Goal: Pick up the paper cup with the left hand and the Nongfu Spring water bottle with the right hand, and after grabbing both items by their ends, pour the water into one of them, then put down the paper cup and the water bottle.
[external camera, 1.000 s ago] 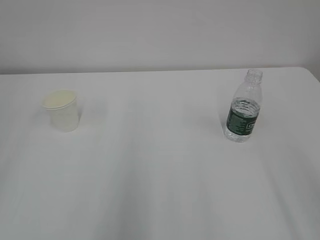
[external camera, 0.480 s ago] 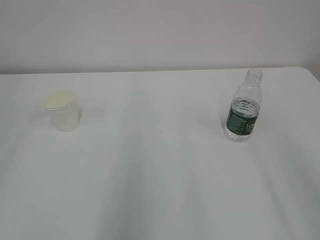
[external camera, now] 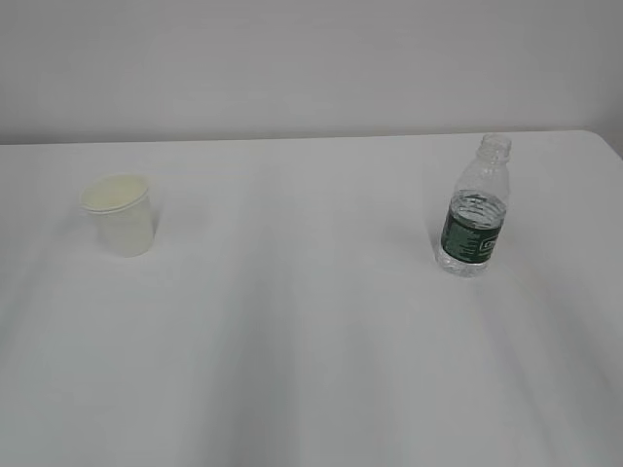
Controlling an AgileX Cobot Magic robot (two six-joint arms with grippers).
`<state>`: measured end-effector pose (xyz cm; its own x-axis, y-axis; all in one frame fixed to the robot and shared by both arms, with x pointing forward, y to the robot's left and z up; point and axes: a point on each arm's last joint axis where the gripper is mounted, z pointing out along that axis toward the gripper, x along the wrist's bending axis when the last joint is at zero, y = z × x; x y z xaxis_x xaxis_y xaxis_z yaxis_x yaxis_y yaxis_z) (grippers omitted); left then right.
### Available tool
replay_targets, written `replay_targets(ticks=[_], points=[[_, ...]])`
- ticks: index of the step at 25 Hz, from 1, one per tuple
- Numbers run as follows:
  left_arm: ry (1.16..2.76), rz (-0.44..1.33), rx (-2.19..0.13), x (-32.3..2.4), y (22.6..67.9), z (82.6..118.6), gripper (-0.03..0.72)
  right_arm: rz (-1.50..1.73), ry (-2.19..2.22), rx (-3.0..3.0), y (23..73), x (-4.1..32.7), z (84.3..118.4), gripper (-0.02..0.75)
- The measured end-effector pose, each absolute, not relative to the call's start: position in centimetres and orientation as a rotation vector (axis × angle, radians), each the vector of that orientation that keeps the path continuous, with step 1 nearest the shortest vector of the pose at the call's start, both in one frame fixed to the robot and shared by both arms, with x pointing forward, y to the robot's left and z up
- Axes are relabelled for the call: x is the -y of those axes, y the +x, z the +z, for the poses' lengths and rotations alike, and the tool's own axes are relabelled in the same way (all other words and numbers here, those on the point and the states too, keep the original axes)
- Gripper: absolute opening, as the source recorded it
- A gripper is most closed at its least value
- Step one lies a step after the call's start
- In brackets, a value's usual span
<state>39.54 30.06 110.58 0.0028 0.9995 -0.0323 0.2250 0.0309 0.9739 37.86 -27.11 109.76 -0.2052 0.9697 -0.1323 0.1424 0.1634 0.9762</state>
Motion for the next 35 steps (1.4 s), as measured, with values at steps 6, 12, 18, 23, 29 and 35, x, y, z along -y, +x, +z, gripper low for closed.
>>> replay_targets(ticks=[6,12,18,23,29,35], points=[[1.356,1.070,-1.391,-30.1,41.8,109.7,0.587,1.161,1.110,-1.565,40.2,26.4,108.8,0.573],[1.385,1.077,-1.394,-30.2,43.2,109.0,0.585,1.169,1.105,-1.586,42.3,25.8,107.8,0.573],[1.382,1.087,-1.387,-30.2,44.2,108.5,0.527,1.180,1.102,-1.605,44.4,25.2,106.5,0.573],[1.419,1.061,-1.421,-30.2,45.4,107.3,0.504,1.160,1.130,-1.651,45.9,24.8,104.8,0.573],[1.449,1.040,-1.449,-30.2,46.0,105.4,0.498,1.126,1.166,-1.701,46.9,24.6,103.3,0.573],[1.373,1.048,-1.460,-30.3,44.6,102.1,0.487,1.140,1.164,-1.712,46.6,24.5,101.5,0.573]])
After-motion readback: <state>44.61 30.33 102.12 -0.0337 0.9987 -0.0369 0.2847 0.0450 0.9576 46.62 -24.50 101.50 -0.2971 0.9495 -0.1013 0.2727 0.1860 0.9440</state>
